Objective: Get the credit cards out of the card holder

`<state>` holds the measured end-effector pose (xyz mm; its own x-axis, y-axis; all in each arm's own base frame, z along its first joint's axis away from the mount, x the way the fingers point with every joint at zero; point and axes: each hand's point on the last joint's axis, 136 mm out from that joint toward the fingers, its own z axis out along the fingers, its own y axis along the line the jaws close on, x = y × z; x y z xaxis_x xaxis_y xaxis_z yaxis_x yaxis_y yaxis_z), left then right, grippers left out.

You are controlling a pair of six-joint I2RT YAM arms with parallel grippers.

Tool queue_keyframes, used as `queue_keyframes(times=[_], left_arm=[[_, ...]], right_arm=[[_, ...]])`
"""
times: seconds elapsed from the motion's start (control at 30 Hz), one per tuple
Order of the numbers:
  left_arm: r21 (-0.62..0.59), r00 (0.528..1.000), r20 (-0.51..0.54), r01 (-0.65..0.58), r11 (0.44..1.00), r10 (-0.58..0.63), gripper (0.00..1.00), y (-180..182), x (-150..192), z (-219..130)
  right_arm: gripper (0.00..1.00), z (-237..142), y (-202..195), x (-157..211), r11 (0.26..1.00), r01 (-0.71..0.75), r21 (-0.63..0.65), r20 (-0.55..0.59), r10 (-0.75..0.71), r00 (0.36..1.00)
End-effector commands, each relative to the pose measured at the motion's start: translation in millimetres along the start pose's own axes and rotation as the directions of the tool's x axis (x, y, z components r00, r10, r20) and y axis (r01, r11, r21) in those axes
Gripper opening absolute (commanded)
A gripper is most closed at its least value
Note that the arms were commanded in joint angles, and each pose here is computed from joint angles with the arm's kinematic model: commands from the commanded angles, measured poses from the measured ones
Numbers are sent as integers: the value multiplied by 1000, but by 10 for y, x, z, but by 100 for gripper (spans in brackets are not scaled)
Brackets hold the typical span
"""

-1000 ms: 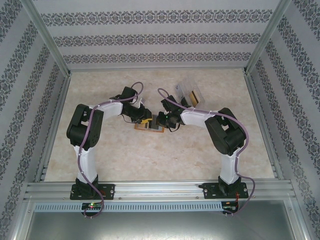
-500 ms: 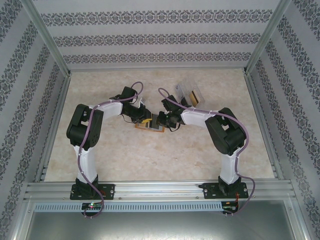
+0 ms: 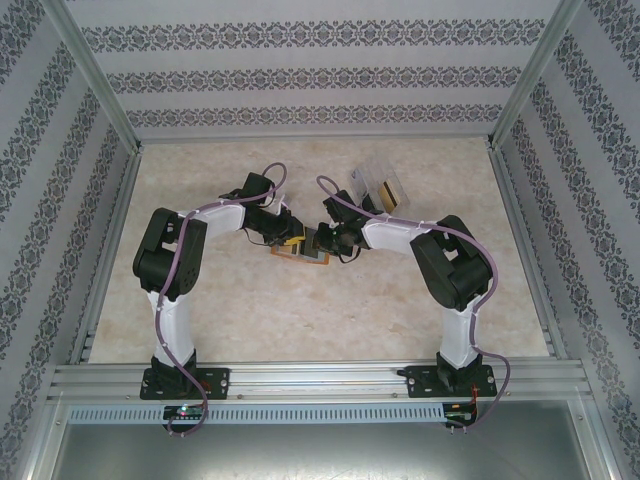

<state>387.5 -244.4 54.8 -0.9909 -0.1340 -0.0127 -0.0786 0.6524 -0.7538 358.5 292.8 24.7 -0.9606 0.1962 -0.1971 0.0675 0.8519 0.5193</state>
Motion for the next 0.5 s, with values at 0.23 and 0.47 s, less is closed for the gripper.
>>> queue_keyframes(times=[0.23, 0.47], left_arm=[[24, 999, -27, -30, 999, 31, 18, -26, 6, 90], [-25, 998, -13, -58, 998, 57, 9, 4, -25, 48]], right_arm=[[20, 103, -277, 165, 996, -35, 81, -62, 40, 997], [20, 86, -292, 166, 995, -36, 88, -58, 41, 997]])
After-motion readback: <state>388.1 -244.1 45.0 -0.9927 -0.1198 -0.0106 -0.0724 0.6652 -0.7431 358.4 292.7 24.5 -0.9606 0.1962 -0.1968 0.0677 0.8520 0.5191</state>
